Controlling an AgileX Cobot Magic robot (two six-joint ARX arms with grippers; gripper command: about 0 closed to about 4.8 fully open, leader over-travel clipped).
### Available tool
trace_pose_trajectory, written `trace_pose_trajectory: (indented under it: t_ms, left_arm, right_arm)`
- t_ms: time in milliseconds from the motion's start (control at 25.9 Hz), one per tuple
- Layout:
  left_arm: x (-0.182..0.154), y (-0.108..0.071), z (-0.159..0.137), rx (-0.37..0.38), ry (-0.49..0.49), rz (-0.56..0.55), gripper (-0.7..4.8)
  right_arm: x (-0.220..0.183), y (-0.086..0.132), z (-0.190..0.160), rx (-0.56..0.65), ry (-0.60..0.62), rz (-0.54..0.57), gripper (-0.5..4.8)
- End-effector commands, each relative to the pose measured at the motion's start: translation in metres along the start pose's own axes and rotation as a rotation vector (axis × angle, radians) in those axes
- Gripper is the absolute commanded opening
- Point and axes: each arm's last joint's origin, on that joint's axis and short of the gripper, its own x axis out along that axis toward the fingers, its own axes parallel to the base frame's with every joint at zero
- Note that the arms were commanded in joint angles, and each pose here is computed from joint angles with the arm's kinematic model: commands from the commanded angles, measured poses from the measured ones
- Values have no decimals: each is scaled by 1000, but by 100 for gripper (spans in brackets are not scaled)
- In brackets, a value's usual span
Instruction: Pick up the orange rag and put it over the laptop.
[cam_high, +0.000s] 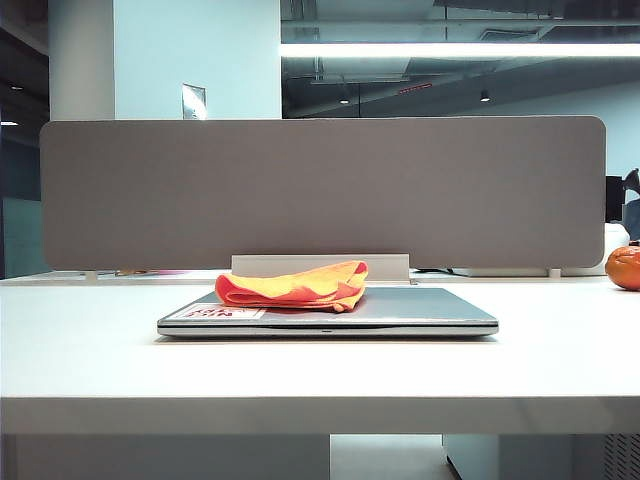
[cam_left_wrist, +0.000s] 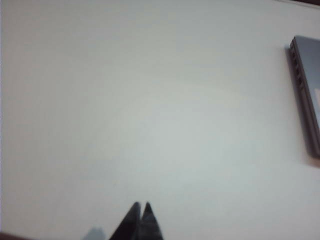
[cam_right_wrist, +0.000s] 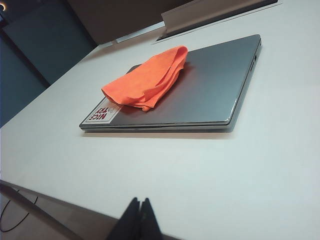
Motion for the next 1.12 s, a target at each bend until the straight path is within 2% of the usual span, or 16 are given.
trace_pose_trajectory:
  t_ms: [39,270,540,694,849,926,1119]
  left_arm:
    - [2,3,-6,-37,-84,-33,-6]
    - [2,8,-21,-52,-161,-37,-6]
    - [3,10,-32,-50,-158,-33,-6]
    - [1,10,-32,-17,-173,-35,-6]
    - [-2,11,-37,12,-146,-38,-6]
    - [-3,10,-36,56,-158,-74,-6]
    - [-6,9,-34,94,-196,-97,-6]
  right_arm:
    - [0,0,1,-4,-13,2,-5]
    - [0,0,1,-3,-13,1,-5]
    - [0,0,1,-3,-13,2,-5]
    - [0,0,1,-3,-13,2,-5]
    - [0,0,1,-3,-13,1,-5]
    - [0,0,1,-4,-13,2,-5]
    - [0,0,1,-4,-13,2,-5]
